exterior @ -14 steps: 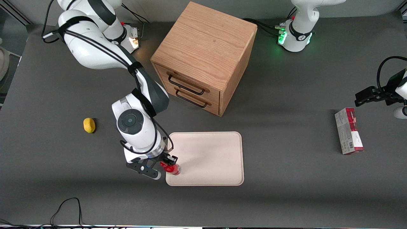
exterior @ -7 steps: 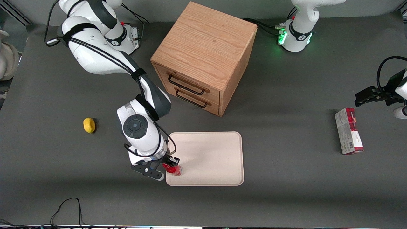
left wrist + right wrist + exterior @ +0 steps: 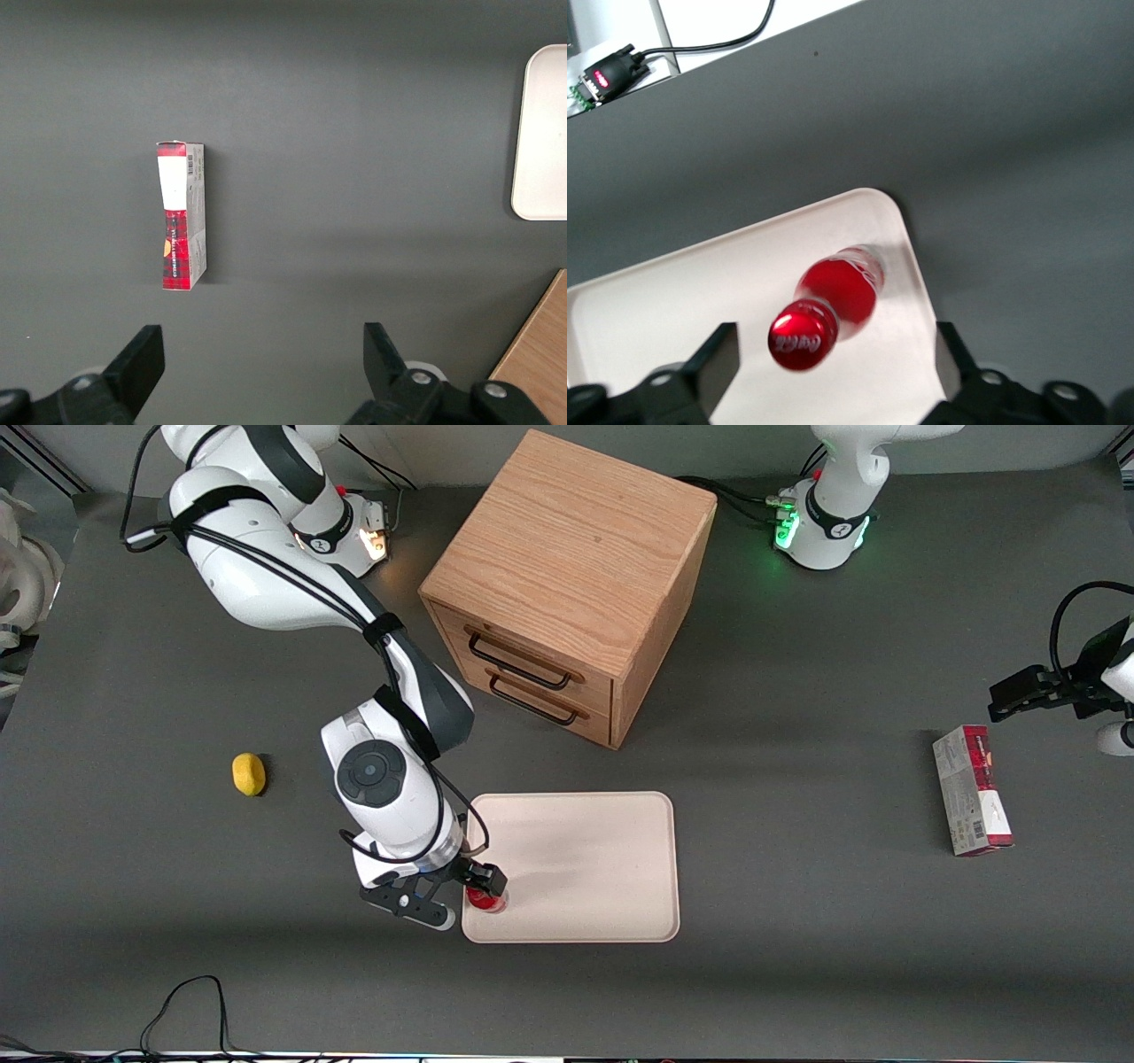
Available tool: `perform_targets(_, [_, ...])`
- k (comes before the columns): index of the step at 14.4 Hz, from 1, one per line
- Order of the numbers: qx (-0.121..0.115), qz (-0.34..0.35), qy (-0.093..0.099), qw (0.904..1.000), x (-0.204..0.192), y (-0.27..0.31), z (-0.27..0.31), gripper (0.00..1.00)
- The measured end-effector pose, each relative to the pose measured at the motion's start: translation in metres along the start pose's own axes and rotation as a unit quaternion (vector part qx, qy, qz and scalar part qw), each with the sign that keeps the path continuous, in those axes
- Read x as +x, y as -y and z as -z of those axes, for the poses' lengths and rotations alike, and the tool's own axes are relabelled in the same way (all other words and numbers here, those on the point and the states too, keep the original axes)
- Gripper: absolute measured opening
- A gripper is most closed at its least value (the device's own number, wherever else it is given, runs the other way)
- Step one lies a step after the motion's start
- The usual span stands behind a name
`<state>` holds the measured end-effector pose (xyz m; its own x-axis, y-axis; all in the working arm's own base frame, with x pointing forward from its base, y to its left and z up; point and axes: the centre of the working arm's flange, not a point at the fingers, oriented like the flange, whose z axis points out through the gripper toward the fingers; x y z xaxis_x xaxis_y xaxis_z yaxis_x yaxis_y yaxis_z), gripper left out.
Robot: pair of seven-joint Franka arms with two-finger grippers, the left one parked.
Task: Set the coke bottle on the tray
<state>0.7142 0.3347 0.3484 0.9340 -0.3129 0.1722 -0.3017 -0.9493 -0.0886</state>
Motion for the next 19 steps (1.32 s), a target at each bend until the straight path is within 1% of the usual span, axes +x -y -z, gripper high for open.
perform_targets(2, [-0.027,0.028,0.020,0.9990,0.007,-0.017,0.035,1.00])
perform_targets(3, [-0.035,0.040,0.033,0.9981,0.014,-0.032,0.058,1.00])
perform_targets(4, [-0.037,0.051,0.049,0.9968,0.024,-0.052,0.082,1.00])
perform_targets(5, [-0.036,0.065,0.064,0.9952,0.035,-0.078,0.108,1.00])
perform_targets(6, [-0.036,0.077,0.073,0.9937,0.043,-0.106,0.131,1.00])
perform_targets(8, [-0.051,0.101,0.088,0.9897,0.051,-0.168,0.170,1.00])
perform_targets(10, [-0.066,0.113,0.104,0.9859,0.048,-0.231,0.206,1.00])
perform_targets(11, [-0.067,0.111,0.106,0.9859,0.046,-0.258,0.225,1.00])
perform_targets(14, [-0.057,0.092,0.097,0.9895,0.031,-0.311,0.278,1.00])
perform_targets(17, [-0.044,0.088,0.089,0.9912,0.007,-0.328,0.308,1.00])
perform_targets(19, [-0.039,0.090,0.084,0.9916,-0.001,-0.331,0.318,1.00])
